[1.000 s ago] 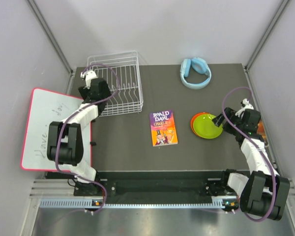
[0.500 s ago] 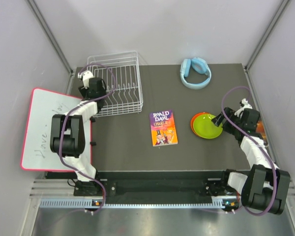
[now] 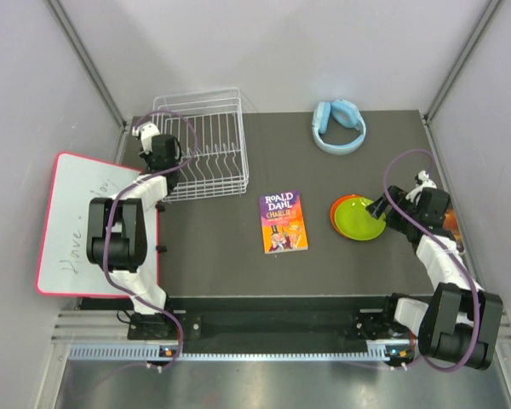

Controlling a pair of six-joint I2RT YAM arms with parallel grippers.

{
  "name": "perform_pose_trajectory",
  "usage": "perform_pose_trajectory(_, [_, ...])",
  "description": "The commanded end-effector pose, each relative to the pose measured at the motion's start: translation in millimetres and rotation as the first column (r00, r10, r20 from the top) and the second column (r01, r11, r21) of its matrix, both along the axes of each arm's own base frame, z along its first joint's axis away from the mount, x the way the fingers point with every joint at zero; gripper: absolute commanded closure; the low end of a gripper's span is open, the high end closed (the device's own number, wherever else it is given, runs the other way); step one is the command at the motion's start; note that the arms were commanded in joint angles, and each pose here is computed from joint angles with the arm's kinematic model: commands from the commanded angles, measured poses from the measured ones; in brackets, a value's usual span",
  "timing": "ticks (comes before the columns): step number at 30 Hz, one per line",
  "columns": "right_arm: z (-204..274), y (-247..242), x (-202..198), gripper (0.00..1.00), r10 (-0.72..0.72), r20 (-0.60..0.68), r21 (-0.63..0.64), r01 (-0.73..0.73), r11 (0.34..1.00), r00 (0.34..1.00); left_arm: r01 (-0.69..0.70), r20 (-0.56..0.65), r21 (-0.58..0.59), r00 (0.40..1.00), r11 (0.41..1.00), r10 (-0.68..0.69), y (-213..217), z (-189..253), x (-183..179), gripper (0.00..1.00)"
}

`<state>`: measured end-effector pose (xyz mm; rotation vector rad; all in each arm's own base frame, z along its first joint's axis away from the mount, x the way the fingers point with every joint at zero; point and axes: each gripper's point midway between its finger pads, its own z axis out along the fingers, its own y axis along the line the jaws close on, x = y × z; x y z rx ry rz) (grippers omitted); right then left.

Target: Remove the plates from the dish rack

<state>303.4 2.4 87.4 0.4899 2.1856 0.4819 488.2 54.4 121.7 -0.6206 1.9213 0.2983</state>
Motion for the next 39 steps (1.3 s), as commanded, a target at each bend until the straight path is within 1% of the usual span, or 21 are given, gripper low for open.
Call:
perform_pose_trajectory(1, [6, 0, 6, 0.18, 0.012, 0.035, 0.000, -0.012, 1.000, 0.999, 0.003, 0.088, -0.043, 0.996, 0.999, 0.001, -4, 14, 16, 1.00])
perform_pose_trajectory(3, [5, 0, 6, 0.18, 0.009, 0.033, 0.001, -0.010, 1.000, 0.999, 0.003, 0.083, -0.039, 0.997, 0.999, 0.000, -3, 13, 17, 1.00])
perform_pose_trajectory(8, [3, 0, 3, 0.19, 0.009, 0.020, -0.005, -0.009, 1.000, 1.000, 0.001, 0.082, 0.023, 0.997, 1.000, -0.003, 3, 23, 15, 1.00])
perform_pose_trajectory(12, [11, -8, -3, 0.18, -0.018, 0.029, -0.058, 0.019, 0.998, 0.999, -0.026, 0.113, 0.043, 0.993, 0.999, 0.021, 8, 35, 11, 1.00])
perform_pose_trajectory(15, [16, -9, -4, 0.18, -0.023, 0.052, -0.064, 0.026, 0.998, 0.998, -0.026, 0.142, 0.051, 0.990, 0.998, 0.018, 8, 51, 9, 1.00])
perform_pose_trajectory(19, [12, -7, -6, 0.18, -0.018, 0.038, -0.060, 0.021, 0.998, 0.999, -0.011, 0.206, 0.059, 0.979, 0.998, -0.002, 7, 85, 5, 1.00])
perform_pose_trajectory(21, [12, -6, -6, 0.18, -0.015, 0.038, -0.055, 0.017, 0.998, 0.999, 0.035, 0.229, 0.067, 0.972, 0.997, -0.050, 0, 99, 6, 1.00])
perform_pose_trajectory(28, [15, -4, -7, 0.18, -0.010, 0.052, -0.052, 0.013, 0.999, 0.999, 0.103, 0.327, 0.069, 0.937, 0.992, -0.120, -13, 152, -7, 1.00])
perform_pose_trajectory(35, [16, -1, -8, 0.18, 0.005, 0.056, -0.041, -0.003, 0.999, 0.998, 0.130, 0.358, 0.056, 0.923, 0.990, -0.142, -18, 175, -24, 1.00])
perform_pose_trajectory(39, [19, 1, -10, 0.18, 0.010, 0.070, -0.038, -0.007, 0.999, 0.997, 0.170, 0.400, 0.006, 0.903, 0.985, -0.158, -27, 186, -34, 1.00])
